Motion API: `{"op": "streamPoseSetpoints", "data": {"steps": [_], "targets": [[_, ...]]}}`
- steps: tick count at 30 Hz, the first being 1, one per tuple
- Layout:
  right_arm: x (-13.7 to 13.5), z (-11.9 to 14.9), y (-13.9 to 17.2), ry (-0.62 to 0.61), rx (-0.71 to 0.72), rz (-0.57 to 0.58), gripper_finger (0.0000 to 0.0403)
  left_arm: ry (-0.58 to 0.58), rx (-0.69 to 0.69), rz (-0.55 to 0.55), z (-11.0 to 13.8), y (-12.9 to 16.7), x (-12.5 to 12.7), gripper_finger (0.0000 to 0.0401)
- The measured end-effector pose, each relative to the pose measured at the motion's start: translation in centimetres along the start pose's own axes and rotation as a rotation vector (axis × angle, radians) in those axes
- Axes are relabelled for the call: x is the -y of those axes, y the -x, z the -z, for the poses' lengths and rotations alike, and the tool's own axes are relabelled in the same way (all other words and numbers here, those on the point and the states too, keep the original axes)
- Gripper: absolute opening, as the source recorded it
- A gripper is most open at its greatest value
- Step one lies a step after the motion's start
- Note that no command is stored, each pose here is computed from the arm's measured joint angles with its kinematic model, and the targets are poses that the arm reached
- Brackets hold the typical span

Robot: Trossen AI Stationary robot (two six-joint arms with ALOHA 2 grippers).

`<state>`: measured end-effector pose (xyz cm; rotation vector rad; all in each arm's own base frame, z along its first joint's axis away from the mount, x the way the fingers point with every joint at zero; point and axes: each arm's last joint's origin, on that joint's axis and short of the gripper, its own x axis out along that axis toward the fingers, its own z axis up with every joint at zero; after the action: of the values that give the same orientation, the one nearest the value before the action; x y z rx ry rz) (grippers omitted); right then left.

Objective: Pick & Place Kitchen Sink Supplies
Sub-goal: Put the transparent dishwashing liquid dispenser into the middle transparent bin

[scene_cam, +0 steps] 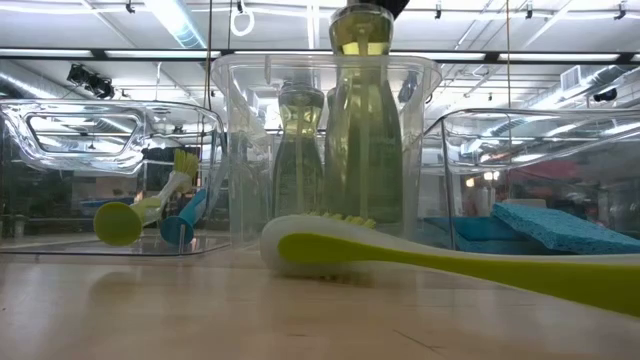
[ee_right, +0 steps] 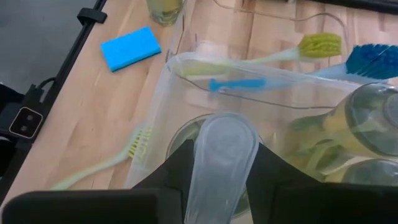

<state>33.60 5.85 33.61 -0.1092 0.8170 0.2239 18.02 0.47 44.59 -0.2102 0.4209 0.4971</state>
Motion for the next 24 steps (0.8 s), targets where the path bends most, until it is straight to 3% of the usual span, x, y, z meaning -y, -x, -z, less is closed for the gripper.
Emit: {"op": "streamPoseSetpoints", "data": {"steps": [11,18,24], "targets": [[0.0,0.2,-1.2,-0.028,-0.032,-0.004,0.0098,0.0,0.0,0.0,0.0,0.0,0.0,0.0252],[0.0,0.1,-1.0,-0.046,-0.021,-0.002,0.0169,-0.001,0.0,0.001,0.0,0.0,0.0,0.0252],[0.0,0.1,-1.1,-0.062,-0.03,-0.003,0.0206,-0.001,0.0,0.001,0.0,0.0,0.0,0.0252]]}}
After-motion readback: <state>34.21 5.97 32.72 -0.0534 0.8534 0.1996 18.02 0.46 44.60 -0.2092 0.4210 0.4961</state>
